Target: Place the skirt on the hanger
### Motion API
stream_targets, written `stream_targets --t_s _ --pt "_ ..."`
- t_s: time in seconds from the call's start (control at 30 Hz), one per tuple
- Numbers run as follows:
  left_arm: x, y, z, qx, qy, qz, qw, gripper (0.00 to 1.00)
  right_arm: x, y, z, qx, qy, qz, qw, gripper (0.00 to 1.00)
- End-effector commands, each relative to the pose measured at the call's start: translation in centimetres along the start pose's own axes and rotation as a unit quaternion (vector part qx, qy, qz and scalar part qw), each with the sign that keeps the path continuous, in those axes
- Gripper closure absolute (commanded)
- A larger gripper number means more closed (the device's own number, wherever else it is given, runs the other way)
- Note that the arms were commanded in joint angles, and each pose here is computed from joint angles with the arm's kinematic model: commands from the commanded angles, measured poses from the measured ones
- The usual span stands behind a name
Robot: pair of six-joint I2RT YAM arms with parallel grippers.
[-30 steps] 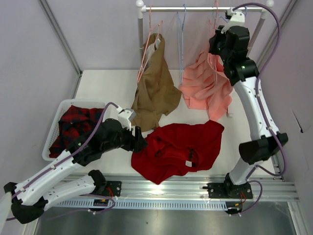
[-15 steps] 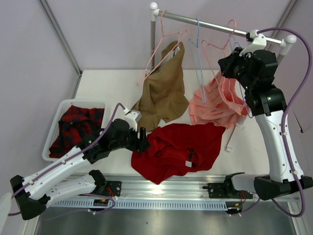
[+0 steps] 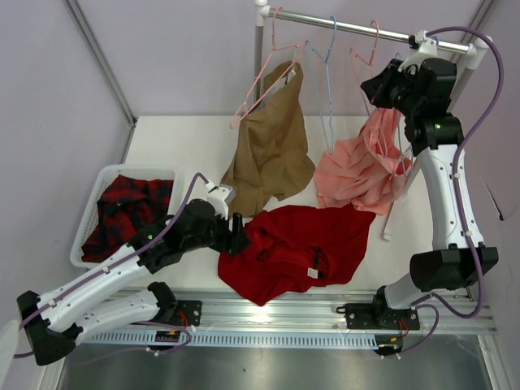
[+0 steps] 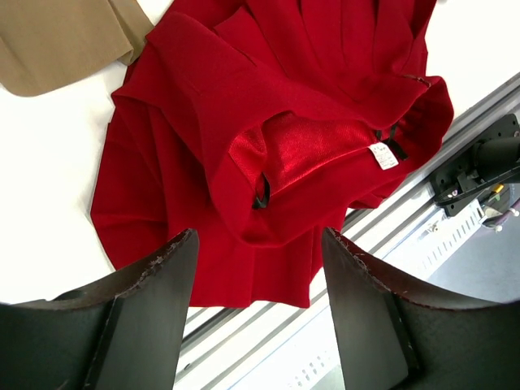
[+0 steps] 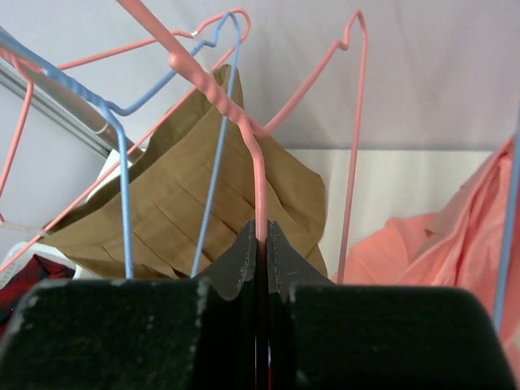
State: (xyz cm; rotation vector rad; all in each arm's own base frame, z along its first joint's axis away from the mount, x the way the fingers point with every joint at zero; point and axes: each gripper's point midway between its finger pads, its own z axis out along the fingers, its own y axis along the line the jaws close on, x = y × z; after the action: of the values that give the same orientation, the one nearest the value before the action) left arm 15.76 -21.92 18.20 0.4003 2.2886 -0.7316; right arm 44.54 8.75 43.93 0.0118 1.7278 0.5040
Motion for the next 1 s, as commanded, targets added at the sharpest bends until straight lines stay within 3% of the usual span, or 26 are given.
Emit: stream_targets --t_s 0.0,0.47,0.67,0.97 --pt "-0.5 -0.4 -0.4 0.008 -0.014 -0.004 1.000 0.33 -3.1 0.8 1.4 -0.028 -0.043 -0.013 0.999 1.00" --pt "-1.2 -0.7 -0.1 0.006 -0.017 0.002 1.000 0.32 -5.4 -0.3 8.5 -0.043 -0.054 -0.044 0.997 1.00" --pt "-1.3 -0.5 -0.2 0.003 -0.018 0.004 1.000 0.32 -4.8 -0.8 9.1 -0.038 -0.051 -0.045 0.997 1.00" --pt "-1.5 -1.0 -0.1 0.014 -0.021 0.005 1.000 0.32 -7.0 0.0 5.7 -0.030 -0.088 -0.055 0.994 1.00"
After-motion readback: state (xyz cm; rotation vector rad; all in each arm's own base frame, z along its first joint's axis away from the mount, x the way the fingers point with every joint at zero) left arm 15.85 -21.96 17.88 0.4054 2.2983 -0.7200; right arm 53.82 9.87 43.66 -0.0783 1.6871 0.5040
